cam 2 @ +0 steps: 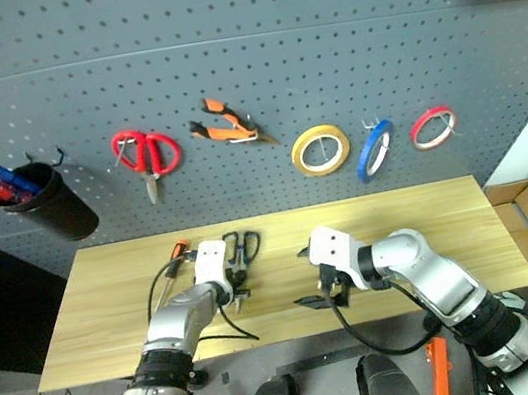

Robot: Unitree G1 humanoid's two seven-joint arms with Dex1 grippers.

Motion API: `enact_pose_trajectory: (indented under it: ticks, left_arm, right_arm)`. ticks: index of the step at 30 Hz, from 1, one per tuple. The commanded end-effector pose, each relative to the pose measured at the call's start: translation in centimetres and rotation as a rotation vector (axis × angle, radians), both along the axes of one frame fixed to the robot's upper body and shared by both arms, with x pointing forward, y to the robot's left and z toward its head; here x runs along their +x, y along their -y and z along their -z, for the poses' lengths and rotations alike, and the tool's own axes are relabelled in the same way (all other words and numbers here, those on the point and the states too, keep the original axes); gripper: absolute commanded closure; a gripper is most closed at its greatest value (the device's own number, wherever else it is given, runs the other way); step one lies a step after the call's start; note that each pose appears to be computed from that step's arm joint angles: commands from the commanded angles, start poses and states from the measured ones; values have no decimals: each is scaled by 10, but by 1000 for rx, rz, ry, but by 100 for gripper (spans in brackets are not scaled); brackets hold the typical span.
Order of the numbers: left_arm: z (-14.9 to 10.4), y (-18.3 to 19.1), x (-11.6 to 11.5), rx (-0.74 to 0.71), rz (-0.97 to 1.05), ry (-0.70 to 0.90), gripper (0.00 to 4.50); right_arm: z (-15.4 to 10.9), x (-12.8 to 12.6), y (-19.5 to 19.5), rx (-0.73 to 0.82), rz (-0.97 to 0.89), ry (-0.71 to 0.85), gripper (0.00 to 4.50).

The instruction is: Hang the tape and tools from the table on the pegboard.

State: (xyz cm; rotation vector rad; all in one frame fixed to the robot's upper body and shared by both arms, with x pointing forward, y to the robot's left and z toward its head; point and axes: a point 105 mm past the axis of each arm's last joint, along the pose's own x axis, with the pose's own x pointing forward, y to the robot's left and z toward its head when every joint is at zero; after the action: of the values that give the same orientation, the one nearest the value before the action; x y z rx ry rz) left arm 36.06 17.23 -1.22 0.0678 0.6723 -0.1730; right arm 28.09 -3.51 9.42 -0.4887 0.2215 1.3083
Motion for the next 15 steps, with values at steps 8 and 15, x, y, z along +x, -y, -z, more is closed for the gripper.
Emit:
enact_pose_trajectory:
  ticks: [8,15]
  left_arm:
    - [-20,-4,-19,3,-12,108,400]
    - [-81,-7,-45,20,-69,450,400]
  right_arm:
    - [-23,3,5,94,35,54,0]
    - [-68,-2,-5,387,111,131,0]
